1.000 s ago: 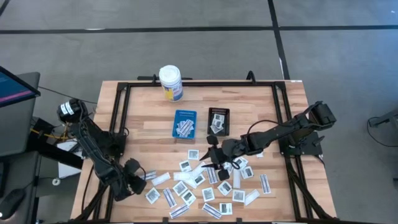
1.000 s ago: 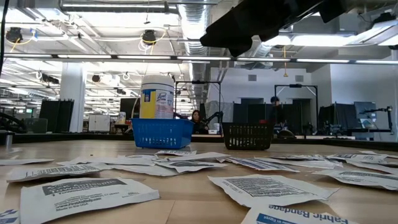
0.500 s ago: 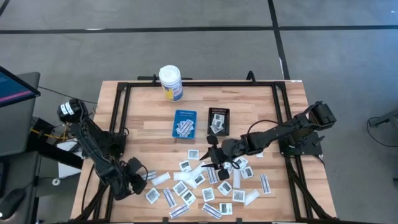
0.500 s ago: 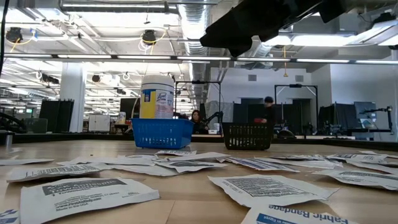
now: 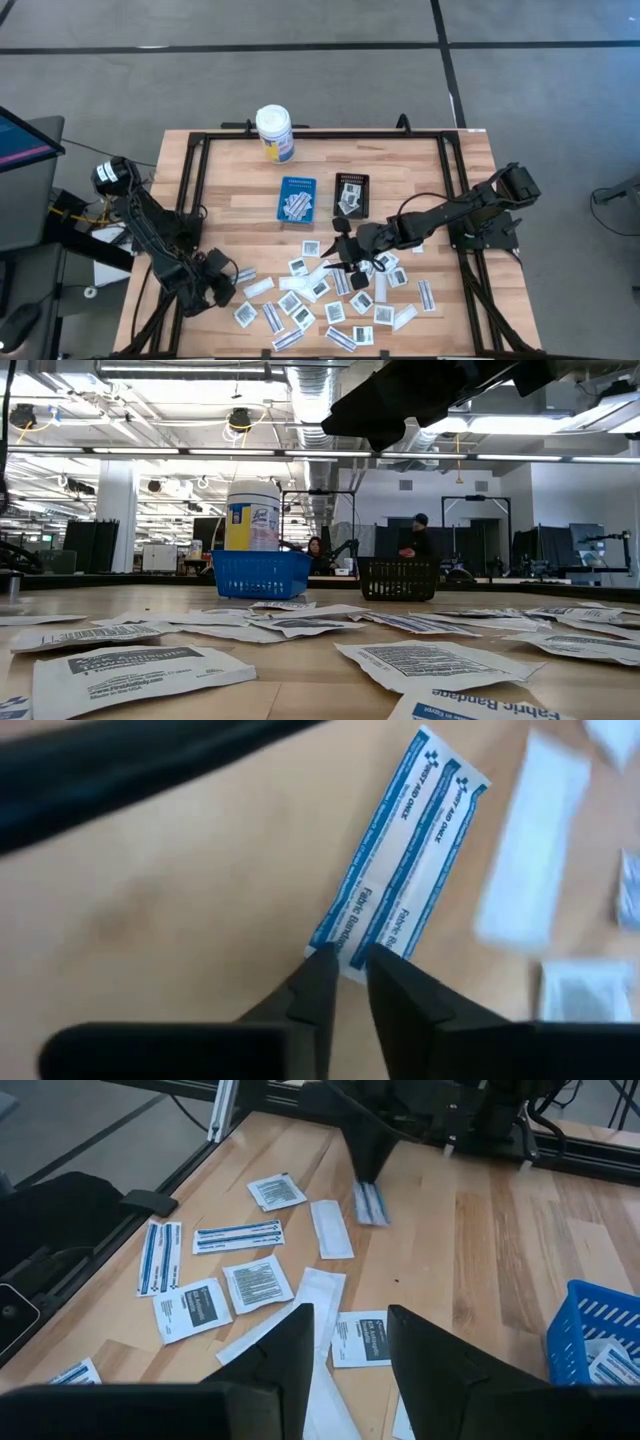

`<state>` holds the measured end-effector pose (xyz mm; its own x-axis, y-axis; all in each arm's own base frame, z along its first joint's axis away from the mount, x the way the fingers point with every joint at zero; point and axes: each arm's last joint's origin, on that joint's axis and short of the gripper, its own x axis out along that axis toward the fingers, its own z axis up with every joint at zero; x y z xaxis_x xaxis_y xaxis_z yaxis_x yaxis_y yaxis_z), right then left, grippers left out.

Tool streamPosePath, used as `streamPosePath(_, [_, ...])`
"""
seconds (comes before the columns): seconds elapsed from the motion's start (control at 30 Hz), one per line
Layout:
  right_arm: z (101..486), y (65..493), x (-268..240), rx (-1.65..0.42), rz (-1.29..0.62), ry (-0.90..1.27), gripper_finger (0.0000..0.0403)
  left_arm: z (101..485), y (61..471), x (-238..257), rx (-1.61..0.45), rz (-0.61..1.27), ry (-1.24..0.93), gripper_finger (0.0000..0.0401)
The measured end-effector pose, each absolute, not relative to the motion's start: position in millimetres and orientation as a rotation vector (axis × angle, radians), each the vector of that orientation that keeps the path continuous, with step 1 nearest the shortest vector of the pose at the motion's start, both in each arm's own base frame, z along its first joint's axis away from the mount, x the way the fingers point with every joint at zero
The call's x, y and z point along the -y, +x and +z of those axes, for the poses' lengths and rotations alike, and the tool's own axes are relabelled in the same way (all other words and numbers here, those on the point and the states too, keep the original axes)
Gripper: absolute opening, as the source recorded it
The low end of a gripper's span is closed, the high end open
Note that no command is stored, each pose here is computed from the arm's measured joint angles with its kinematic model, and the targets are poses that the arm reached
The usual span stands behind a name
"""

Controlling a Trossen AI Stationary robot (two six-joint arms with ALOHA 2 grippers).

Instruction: Pick & Place First Aid Supplies

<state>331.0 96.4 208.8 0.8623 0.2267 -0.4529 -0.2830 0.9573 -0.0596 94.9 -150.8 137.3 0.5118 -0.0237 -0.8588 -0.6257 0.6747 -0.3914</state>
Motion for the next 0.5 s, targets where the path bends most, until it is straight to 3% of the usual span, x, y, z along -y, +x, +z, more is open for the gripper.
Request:
streamPosePath(0.2, [209,331,-96,-0.459,0.268,-0.126,0.0122,123,100,130,-0.799,0.511,-0.703,0.0009])
streamPosePath(0.5, [209,331,-96,-0.456,0.267,-0.126,0.0122,118,117,108,-0.674,0.583,-0.546,0.0007])
